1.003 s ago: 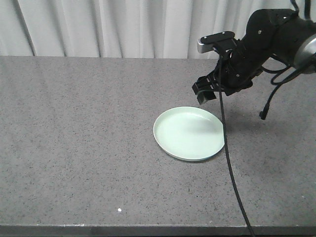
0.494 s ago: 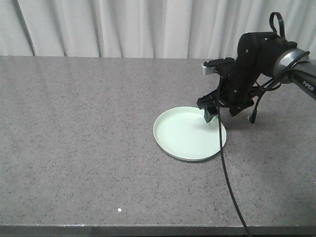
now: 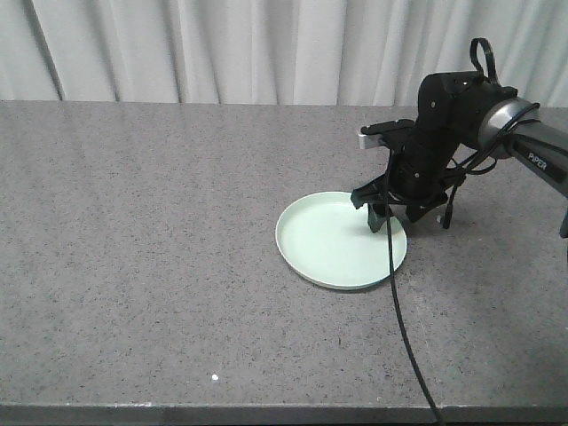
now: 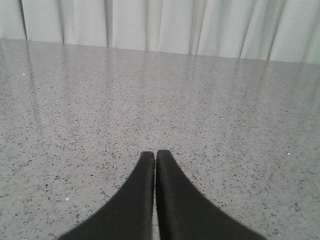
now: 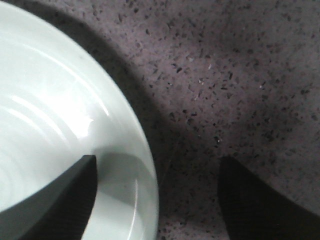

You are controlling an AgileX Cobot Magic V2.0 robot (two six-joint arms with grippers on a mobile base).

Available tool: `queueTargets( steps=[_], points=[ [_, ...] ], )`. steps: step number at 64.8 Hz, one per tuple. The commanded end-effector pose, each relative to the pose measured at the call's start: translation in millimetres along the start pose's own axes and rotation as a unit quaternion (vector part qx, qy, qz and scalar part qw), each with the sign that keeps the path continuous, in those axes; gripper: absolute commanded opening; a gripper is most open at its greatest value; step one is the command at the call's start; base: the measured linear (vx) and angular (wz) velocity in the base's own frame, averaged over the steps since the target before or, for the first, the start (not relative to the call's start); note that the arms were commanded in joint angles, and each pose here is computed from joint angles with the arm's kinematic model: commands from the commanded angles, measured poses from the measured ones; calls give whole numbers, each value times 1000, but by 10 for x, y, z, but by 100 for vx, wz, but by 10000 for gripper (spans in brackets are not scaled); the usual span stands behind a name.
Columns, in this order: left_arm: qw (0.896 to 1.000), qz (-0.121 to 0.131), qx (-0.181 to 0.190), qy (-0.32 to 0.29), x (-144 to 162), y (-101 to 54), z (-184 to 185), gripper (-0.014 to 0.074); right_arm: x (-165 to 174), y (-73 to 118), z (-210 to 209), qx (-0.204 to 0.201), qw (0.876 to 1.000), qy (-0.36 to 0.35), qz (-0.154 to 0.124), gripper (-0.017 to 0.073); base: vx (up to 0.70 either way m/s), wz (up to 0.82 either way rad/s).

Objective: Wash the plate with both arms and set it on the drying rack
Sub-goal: 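Move the right gripper down to the rim of the pale green plate, then close the right gripper on the plate rim and lift it, then raise the held plate up in front of the robot with the right gripper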

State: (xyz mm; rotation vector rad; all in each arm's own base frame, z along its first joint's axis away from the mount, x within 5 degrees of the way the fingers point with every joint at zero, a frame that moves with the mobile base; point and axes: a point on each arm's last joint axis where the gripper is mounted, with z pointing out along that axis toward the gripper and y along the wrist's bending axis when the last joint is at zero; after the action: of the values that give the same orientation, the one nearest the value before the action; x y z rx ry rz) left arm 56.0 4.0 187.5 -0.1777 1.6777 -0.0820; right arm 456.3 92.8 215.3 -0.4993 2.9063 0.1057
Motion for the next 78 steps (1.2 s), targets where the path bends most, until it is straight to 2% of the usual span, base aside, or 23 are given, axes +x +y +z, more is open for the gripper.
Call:
queueTargets(
  steps=[1,20,35,47,53,60,68,78],
  points=[
    [999,0,14,-30,-7,-16,1,-6,-23,-2,-345,8,999,-37,-4,369,0,0],
    [999,0,14,-30,-7,-16,1,-6,-4,-3,-337,8,1000,-26,-4,-17,0,0],
    [999,0,14,-30,-7,-16,1,-6,10,-46,-361,2,1000,-25,4,-10,0,0],
    [999,0,14,-30,-7,-16,1,-6,69,-264,-650,-56,995,-69,35,-8,0,0],
    [999,0,14,-30,-7,-16,1,-6,115,-355,-918,-100,987,-114,45,-6,0,0],
    [999,0,14,-30,-7,-16,1,-6,221,-498,-1289,-129,976,-170,52,-6,0,0],
    [999,0,14,-30,-7,-16,1,-6,417,-643,-1752,-139,962,-230,50,-6,0,0],
    [999,0,14,-30,-7,-16,1,-6,657,-686,-2229,-150,944,-290,40,-6,0,0]
  ],
)
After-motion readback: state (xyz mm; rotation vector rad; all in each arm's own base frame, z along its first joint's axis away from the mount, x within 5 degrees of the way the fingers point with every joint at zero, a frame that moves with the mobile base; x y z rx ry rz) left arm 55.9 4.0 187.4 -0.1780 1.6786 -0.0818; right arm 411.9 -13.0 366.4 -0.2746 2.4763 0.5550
